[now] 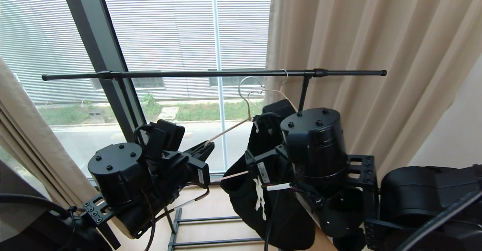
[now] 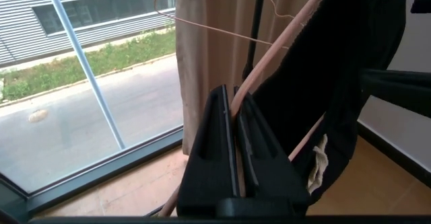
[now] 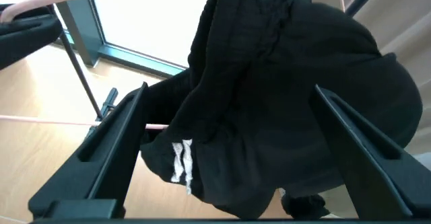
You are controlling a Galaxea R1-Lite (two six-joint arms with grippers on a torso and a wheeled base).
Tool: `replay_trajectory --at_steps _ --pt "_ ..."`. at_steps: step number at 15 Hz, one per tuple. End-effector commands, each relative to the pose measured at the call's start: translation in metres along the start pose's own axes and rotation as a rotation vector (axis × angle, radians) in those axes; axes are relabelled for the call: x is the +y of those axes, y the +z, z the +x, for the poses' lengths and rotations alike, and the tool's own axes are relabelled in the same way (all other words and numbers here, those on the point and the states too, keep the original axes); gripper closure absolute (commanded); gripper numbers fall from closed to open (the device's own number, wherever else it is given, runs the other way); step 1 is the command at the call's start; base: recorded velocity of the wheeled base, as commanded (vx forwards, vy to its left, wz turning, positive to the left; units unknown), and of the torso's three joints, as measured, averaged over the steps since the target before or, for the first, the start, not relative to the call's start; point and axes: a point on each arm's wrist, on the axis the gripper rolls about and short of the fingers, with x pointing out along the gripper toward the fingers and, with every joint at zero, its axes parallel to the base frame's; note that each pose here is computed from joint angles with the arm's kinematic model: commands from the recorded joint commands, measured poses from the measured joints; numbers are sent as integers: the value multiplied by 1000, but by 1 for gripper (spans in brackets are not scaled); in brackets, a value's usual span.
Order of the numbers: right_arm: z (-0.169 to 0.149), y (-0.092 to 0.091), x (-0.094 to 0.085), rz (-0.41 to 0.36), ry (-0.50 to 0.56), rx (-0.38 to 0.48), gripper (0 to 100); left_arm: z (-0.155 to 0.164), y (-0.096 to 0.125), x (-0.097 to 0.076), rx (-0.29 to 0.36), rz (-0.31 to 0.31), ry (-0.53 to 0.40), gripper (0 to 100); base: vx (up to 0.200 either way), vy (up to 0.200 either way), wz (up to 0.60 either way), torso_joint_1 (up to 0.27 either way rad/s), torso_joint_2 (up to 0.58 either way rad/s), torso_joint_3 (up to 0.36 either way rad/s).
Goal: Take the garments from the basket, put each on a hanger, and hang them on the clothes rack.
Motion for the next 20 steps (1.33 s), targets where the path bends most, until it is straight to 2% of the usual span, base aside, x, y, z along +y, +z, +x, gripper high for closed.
replay_trajectory --at_steps 1,3,5,6,8,10,12,14,17,18,20 --pt "-36 13 -36 -61 106 -55 0 -6 -5 4 8 1 -4 100 0 0 0 0 0 0" --pt "-42 16 -63 -163 141 -64 0 -11 -7 5 -1 1 -31 100 0 0 0 0 0 0" --pt "-53 18 -82 -203 184 -29 0 -14 -16 5 7 2 -58 100 0 0 0 0 0 0" --pt "-58 18 -88 -218 213 -5 0 -15 -22 5 34 6 -59 100 0 0 0 0 0 0" --pt "-70 30 -113 -308 329 79 0 -18 -39 5 111 13 -63 100 0 0 0 0 0 0" --pt "-76 43 -133 -381 445 118 0 -21 -43 5 129 37 -88 100 0 0 0 0 0 0" --pt "-75 54 -149 -409 592 149 0 -22 -44 5 135 39 -93 100 0 0 0 0 0 0" --pt "-62 55 -163 -443 720 179 0 -25 -44 4 143 38 -97 100 0 0 0 0 0 0" --pt "-35 50 -174 -539 825 193 0 -27 -44 3 145 29 -103 100 0 0 0 0 0 0" --pt "-26 48 -175 -567 846 206 0 -29 -41 2 134 29 -106 100 0 0 0 0 0 0" --pt "-2 43 -172 -558 885 288 0 -32 -33 -1 106 30 -119 100 0 0 0 0 0 0"
